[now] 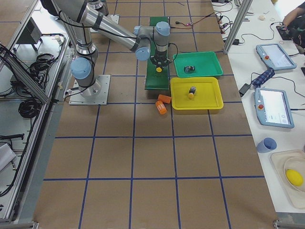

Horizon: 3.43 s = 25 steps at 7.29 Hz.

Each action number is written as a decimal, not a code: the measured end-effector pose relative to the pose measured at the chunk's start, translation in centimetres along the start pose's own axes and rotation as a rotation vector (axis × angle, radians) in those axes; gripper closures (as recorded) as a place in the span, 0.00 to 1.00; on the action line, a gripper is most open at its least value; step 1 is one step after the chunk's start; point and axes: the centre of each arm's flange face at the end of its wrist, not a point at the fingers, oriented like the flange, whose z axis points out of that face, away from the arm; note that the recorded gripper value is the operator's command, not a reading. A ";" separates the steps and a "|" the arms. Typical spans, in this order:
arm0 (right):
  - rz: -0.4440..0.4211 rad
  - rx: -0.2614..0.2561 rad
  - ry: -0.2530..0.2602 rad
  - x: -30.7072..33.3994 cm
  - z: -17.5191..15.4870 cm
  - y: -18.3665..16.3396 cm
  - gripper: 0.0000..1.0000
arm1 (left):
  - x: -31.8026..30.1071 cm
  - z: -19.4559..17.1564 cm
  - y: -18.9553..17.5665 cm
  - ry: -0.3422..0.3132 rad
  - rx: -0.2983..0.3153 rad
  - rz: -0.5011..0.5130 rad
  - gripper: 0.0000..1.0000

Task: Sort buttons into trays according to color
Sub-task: 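Place the second yellow-capped button in the yellow tray with right gripper, then return the right gripper to the belt and grasp the green-capped button, then carry the green-capped button into the green tray and release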

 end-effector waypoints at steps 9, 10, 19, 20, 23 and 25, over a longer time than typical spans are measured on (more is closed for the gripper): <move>0.124 0.015 -0.003 17.4 2.2 8.9 0.00 | 0.1 0.4 -0.6 0.002 -0.008 -0.095 0.00; 0.154 0.013 -0.019 16.0 0.9 7.3 0.00 | 0.1 0.4 -0.8 0.004 -0.007 -0.097 0.00; 0.306 0.004 -0.001 -2.7 0.9 -5.5 0.56 | -0.2 -0.7 -0.5 0.004 0.017 -0.100 0.00; 0.306 0.001 0.013 -2.6 1.8 -5.4 0.81 | -0.2 -1.0 -0.4 0.007 0.022 -0.100 0.00; 0.307 -0.036 0.049 -2.3 1.9 -5.1 1.00 | -0.2 -1.7 -0.3 0.009 0.036 -0.103 0.00; 0.306 -0.024 0.082 -0.9 0.4 -5.5 1.00 | -0.2 -1.7 -0.4 0.009 0.037 -0.102 0.00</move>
